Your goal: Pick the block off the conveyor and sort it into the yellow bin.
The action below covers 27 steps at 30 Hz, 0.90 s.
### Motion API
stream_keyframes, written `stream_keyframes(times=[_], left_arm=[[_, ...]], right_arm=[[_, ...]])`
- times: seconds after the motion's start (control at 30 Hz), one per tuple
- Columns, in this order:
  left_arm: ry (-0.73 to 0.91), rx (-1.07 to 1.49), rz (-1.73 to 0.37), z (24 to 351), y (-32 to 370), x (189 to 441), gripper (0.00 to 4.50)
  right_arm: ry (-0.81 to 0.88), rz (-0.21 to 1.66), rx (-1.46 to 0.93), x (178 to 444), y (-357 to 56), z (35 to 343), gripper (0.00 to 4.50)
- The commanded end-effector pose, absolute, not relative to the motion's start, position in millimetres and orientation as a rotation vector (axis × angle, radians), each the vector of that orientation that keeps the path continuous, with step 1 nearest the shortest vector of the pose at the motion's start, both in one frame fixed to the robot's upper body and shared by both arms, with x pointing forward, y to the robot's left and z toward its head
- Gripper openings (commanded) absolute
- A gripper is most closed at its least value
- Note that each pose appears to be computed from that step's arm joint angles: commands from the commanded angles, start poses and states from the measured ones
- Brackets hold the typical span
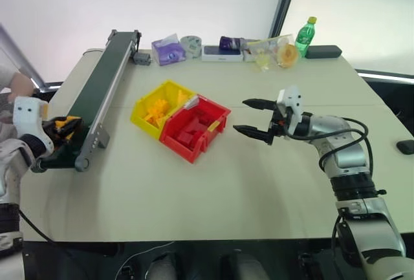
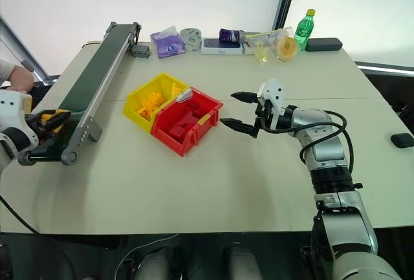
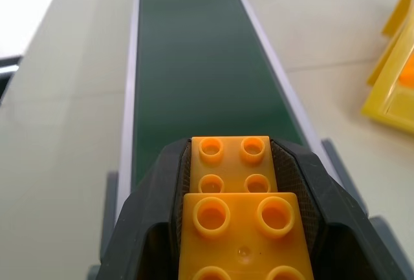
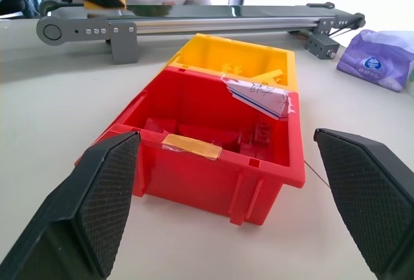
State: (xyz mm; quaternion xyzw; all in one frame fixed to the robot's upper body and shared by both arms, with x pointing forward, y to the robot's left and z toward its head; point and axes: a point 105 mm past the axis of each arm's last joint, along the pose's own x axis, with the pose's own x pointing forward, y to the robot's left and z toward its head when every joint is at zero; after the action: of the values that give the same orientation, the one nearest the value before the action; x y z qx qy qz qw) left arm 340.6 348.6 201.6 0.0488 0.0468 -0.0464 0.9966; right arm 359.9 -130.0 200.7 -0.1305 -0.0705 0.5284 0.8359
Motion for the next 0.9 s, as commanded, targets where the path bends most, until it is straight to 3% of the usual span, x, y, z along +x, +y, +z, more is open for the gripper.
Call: stream_keyframes(times=[0.03,0.2,0.43,0.67,0.87,0.9], left_arm=[[-0.054,0.121,-0.159,246,317,343,1.38],[-0.124,0.085,-0.309,258,259,358,1.38],[-0.13,0.014,-0.344,246,189,412,1.38],[-0.07,0.058,-0.332,224,155,444,1.38],[-0.088,0.055,-0.337,226,149,452,4.25],[-0.101,0.04,-0.366,228,147,450,4.45]], right_arm=[[-0.225,1.125,-0.312,357,-125,223,4.5],[-0.227,1.126,-0.31,357,-126,224,4.5],[-0.229,1.121,-0.311,356,-126,223,4.5],[-0.237,1.103,-0.313,356,-128,227,4.5],[-0.234,1.089,-0.312,354,-132,225,4.5],[-0.233,1.088,-0.311,354,-133,224,4.5]])
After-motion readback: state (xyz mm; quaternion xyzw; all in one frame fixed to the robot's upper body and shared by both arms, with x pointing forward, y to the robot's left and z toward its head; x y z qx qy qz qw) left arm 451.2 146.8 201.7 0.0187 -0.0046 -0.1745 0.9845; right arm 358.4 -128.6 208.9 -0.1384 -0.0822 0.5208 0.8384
